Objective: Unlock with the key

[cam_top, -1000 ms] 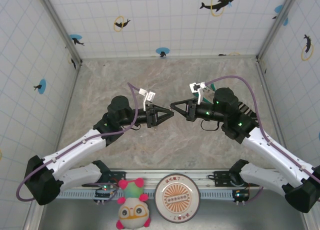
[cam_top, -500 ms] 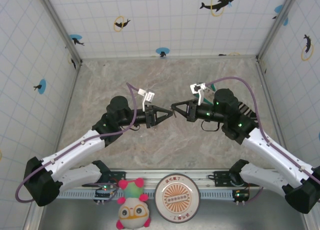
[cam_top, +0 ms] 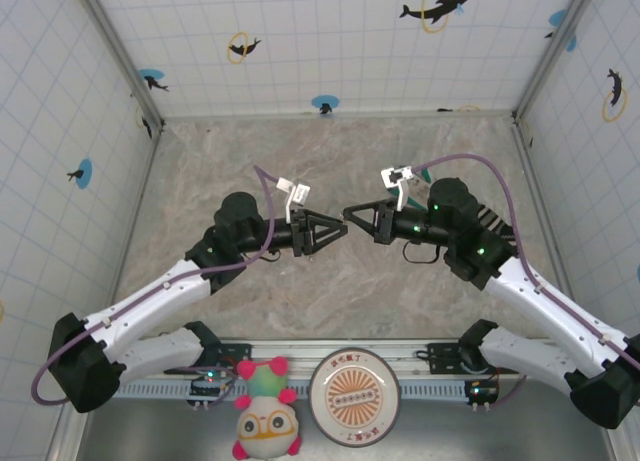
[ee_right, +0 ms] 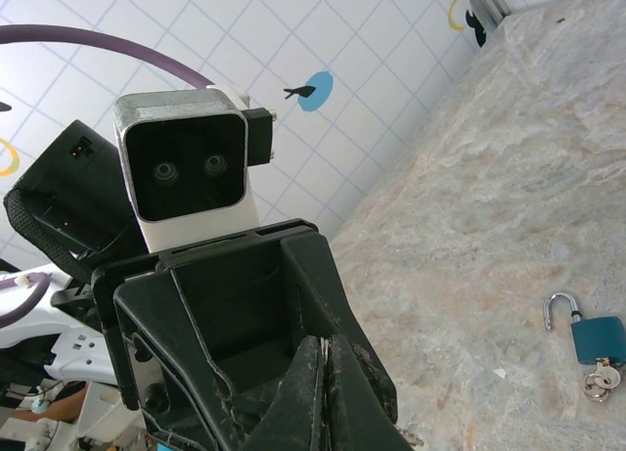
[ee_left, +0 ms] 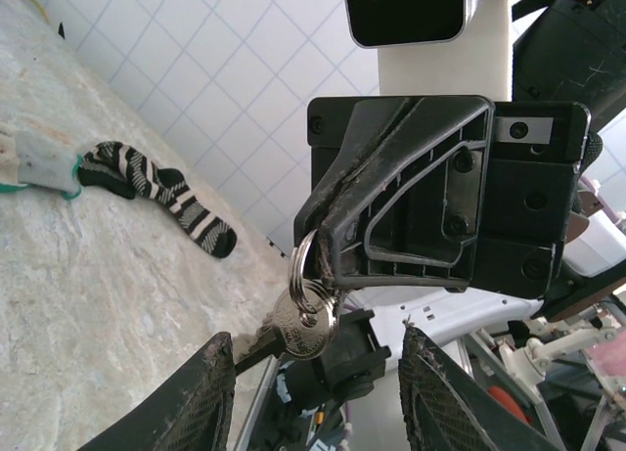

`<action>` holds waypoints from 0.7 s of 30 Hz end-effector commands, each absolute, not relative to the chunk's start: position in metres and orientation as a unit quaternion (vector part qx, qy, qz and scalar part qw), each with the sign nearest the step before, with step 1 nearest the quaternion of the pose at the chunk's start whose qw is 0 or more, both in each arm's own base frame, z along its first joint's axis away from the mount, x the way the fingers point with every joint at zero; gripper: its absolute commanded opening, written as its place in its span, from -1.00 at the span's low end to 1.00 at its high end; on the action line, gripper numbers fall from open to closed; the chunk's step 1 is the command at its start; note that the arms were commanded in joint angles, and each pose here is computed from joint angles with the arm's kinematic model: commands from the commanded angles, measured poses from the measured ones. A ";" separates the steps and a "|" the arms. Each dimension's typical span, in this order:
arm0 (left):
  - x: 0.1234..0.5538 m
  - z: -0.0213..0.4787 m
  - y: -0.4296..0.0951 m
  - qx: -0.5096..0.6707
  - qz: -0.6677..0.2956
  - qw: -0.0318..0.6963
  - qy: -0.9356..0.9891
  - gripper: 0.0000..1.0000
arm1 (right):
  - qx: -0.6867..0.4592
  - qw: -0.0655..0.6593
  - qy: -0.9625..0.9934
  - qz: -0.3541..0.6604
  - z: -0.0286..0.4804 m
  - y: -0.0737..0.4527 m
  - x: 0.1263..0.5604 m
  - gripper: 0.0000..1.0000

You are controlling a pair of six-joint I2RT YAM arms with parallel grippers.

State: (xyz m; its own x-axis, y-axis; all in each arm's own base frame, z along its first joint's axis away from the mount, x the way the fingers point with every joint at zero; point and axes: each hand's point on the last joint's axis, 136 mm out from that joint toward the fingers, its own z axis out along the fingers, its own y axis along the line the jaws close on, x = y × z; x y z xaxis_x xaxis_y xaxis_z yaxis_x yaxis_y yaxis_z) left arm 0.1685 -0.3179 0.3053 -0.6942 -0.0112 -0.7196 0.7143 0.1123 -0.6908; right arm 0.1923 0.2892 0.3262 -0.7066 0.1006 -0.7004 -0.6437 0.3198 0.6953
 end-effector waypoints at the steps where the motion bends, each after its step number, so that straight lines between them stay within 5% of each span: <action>1: 0.166 0.324 -0.321 0.273 -0.626 0.310 0.661 -0.09 | -0.186 0.347 0.725 0.565 0.332 0.290 0.191 -1.00; 8: 0.164 0.324 -0.322 0.274 -0.628 0.309 0.660 -0.27 | -0.186 0.348 0.724 0.567 0.332 0.291 0.191 -1.00; 13: 0.166 0.324 -0.322 0.272 -0.626 0.312 0.661 0.02 | -0.187 0.344 0.719 0.574 0.333 0.293 0.189 -1.00; 21: 0.166 0.327 -0.324 0.274 -0.629 0.312 0.657 -0.11 | -0.189 0.343 0.720 0.573 0.330 0.294 0.188 -1.00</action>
State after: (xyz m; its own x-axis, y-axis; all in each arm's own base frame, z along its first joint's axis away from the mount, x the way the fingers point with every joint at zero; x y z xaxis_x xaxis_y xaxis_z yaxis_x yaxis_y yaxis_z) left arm 0.1690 -0.3218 0.3047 -0.6952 -0.0096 -0.7188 0.7142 0.1044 -0.6922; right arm 0.1887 0.2936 0.3335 -0.7058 0.1154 -0.6989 -0.6505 0.2851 0.7040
